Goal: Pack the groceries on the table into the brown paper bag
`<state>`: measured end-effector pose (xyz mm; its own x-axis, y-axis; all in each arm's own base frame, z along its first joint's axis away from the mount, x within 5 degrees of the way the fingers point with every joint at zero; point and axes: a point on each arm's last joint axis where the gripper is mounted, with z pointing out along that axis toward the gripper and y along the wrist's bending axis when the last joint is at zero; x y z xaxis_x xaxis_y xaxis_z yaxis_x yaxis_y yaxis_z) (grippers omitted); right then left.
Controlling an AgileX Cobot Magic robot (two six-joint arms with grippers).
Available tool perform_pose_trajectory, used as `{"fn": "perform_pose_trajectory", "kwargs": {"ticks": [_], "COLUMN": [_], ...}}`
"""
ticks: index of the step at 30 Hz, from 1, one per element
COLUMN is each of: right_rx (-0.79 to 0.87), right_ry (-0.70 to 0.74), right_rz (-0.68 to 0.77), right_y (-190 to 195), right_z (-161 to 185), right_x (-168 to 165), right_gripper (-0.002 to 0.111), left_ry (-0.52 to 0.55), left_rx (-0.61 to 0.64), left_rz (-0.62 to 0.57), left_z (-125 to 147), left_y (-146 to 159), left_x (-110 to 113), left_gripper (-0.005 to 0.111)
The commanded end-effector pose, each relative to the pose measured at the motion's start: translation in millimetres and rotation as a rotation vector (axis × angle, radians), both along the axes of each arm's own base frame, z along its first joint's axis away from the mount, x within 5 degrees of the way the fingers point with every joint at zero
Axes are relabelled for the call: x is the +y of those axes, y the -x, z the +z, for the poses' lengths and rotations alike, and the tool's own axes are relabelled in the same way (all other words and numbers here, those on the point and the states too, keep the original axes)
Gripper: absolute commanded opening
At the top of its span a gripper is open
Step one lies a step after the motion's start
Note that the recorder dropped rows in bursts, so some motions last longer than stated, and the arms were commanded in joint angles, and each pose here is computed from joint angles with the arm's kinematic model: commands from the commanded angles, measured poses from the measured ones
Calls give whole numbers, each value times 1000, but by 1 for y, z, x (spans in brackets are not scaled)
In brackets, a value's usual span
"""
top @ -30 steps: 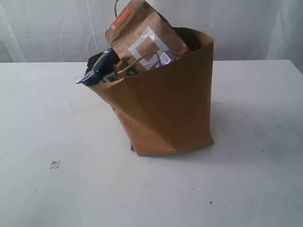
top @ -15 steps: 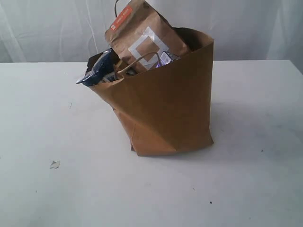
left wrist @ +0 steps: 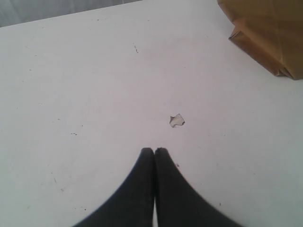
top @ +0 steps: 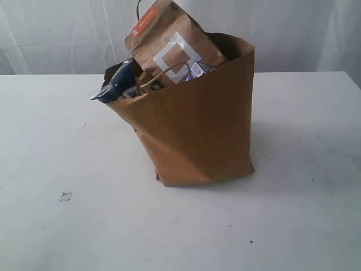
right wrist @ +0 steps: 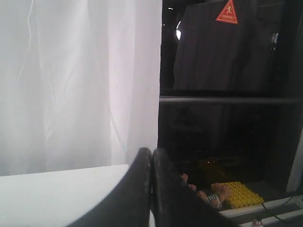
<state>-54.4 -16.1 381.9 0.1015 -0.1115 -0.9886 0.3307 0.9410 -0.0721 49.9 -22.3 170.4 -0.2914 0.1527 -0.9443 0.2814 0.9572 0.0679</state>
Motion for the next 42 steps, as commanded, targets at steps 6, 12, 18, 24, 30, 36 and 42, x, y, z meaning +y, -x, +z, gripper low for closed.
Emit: {"fn": "perform_pose_trajectory", "kwargs": {"ticks": [6,12,18,24,30,36,42], "right_rx": [-207,-308,-197,15,462,461,447], "right_ry": [209,81,95,150,43,41,33], "right_rz": [39,244,222,203,212,212,213], "right_y": [-22,-74,-104,-109,-106,-106,-106], "right_z": [2,-58,-138,-163,-204,-204,-203], "right_x": [5,15,11,10,8,8,9], "right_gripper": [0,0,0,0,0,0,0], "left_ry": [12,12,12,12,12,12,12], "left_rx": [-4,-4,-4,-4,-4,-4,-4], "left_rz": [4,4,4,4,4,4,4], "left_z": [-1,-1,-1,-1,-1,-1,-1], "left_y": [0,0,0,0,0,0,0], "left_x": [0,0,0,0,0,0,0], "left_gripper": [0,0,0,0,0,0,0]}}
